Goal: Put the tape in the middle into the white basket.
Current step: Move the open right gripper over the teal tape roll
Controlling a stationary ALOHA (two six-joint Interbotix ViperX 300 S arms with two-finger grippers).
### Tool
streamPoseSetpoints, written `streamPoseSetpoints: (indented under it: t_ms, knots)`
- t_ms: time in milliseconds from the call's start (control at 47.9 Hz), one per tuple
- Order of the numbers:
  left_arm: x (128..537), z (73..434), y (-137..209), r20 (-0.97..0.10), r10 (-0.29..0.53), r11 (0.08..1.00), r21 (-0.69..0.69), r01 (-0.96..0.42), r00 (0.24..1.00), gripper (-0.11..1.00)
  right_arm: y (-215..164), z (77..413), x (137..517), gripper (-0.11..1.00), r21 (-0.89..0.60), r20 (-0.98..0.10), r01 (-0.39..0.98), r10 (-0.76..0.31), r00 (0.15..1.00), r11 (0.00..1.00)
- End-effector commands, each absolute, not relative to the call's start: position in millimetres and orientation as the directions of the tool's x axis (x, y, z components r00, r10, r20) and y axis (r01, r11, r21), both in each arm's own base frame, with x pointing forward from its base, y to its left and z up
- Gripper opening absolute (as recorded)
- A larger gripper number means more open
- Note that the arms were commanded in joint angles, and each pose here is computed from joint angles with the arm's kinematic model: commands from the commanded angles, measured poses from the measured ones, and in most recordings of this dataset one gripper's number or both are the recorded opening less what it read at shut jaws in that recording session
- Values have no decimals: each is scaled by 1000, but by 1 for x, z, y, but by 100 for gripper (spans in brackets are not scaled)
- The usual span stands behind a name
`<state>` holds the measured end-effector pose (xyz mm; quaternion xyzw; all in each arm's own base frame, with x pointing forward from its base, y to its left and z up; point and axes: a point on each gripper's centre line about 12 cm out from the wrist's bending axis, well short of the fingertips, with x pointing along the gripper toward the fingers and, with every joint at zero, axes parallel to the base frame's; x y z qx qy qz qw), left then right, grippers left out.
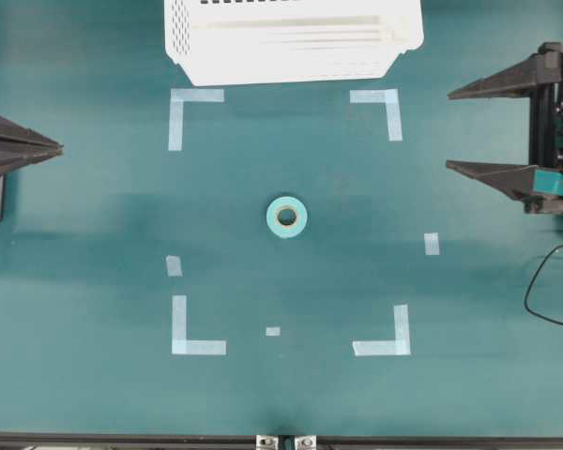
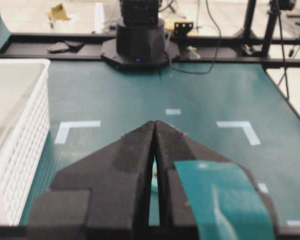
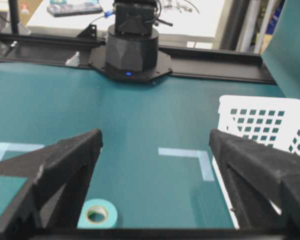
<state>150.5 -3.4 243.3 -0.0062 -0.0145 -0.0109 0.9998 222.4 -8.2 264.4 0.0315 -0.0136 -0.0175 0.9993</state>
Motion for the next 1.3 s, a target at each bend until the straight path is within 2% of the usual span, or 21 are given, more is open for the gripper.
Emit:
streamPoseSetpoints:
  t_ms: [0, 522, 1275]
  knots:
    - [150, 243, -4, 18, -23, 1000, -14, 24, 1000, -11, -10, 276, 231, 100, 62, 60, 38, -42, 997, 997]
    - [139, 214, -4, -100, -29, 999, -18, 27, 995, -11, -12, 266, 273, 100, 67, -26, 43, -42, 999, 997]
    - [135, 200, -4, -122, -26, 999, -21, 24, 992, -11, -12, 224, 298, 100, 105, -179, 59, -39, 983, 993]
